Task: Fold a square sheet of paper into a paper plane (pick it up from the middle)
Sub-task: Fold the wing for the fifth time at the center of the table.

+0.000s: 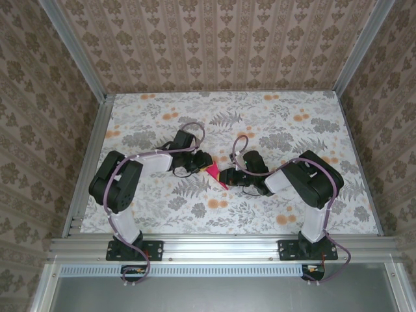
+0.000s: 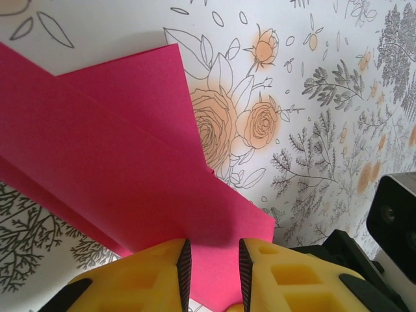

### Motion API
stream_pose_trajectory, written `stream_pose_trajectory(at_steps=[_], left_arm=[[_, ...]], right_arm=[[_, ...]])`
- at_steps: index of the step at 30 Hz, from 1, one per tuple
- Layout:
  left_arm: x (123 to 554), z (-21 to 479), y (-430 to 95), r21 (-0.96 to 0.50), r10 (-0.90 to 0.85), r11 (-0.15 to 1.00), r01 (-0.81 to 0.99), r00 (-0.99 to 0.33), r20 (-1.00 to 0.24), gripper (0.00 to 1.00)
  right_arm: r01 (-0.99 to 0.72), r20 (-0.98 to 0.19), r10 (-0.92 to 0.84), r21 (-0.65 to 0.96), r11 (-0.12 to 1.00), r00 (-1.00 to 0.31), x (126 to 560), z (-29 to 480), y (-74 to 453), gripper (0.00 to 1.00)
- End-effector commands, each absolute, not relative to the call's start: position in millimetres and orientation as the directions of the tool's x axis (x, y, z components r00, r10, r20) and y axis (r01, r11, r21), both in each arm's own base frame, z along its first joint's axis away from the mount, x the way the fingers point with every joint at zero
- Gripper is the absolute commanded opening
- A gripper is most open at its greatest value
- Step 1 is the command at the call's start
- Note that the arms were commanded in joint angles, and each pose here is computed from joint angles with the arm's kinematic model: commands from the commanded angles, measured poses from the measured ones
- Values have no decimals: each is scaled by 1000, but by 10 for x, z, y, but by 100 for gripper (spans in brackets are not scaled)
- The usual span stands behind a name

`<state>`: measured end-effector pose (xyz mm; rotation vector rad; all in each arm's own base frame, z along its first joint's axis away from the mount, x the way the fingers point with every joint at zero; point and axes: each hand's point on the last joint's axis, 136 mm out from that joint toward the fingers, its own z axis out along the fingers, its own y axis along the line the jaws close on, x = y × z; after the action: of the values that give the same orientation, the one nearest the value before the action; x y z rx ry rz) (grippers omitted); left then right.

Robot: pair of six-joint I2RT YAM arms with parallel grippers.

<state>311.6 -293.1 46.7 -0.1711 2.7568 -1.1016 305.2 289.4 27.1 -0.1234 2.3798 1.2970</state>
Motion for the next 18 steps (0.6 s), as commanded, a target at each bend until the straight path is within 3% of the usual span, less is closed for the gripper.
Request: stream_pose_trajectory(at_steps=[1,18], left_arm=[[3132,468,-2967,-685,-146,728,-24,-982,-120,28],[3131,359,-2874,-653,-182,753,-81,-979,-89,26]], right_arm=[[-216,-344,108,774,595,-933,2998,61,2844,16],[-271,-363,37,755,597,-931,3001,343,2839,26]])
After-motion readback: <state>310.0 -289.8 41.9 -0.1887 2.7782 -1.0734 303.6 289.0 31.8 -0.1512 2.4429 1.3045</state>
